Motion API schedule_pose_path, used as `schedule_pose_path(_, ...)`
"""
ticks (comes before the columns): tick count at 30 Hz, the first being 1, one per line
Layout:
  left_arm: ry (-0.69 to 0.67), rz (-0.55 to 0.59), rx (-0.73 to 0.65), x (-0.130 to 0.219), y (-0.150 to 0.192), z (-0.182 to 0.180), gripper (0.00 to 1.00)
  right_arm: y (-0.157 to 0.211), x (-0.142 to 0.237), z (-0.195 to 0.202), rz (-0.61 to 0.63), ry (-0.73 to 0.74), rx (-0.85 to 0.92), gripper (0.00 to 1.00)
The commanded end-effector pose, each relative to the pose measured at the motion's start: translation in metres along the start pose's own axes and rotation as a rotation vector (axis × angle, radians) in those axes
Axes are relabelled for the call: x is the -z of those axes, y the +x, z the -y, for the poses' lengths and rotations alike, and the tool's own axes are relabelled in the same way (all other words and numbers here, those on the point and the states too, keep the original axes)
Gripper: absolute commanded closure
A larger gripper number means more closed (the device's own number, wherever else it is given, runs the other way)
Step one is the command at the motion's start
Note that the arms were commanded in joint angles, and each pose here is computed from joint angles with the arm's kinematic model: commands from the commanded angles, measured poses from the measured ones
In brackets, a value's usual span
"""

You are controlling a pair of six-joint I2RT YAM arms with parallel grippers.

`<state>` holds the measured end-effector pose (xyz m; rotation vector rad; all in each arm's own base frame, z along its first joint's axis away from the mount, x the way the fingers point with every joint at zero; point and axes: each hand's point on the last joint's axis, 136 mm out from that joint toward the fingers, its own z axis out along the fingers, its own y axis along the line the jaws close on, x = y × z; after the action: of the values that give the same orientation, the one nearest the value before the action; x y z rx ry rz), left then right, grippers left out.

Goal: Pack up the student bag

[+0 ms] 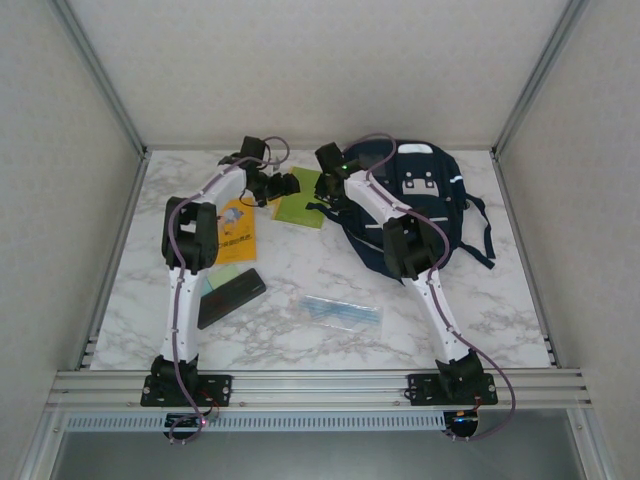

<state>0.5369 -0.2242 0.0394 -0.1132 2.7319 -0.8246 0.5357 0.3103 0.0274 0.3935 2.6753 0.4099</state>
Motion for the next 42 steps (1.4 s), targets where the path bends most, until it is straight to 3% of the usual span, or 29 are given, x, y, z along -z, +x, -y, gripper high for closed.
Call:
schedule_pose_path(1,0.15,-0.181,0.047,-0.033,0.053,0.03,0.26,0.033,-0.035,0.025,-0.104,0.061,0.014,0.69)
schedule_pose_path(14,0.344,-0.107,-0.015,0.022,0.053,0.104,0.31,0.042,-0.038,0.031,-0.135,0.07,0.029,0.71)
schedule_pose_path(28,0.332,-0.072,-0.021,0.033,0.056,0.105,0.42,0.046,-0.035,0.034,-0.143,0.073,0.042,0.72)
schedule_pose_path(32,0.279,-0.087,-0.022,0.028,0.061,0.094,0.57,0.044,-0.031,0.032,-0.138,0.069,0.045,0.72)
schedule_pose_path(37,0.204,-0.073,-0.032,0.032,0.065,0.08,0.94,0.038,-0.019,0.027,-0.122,0.053,0.048,0.71)
schedule_pose_path(42,0.146,-0.044,-0.038,0.041,0.061,0.072,1.0,0.029,0.002,0.014,-0.105,0.013,0.059,0.69)
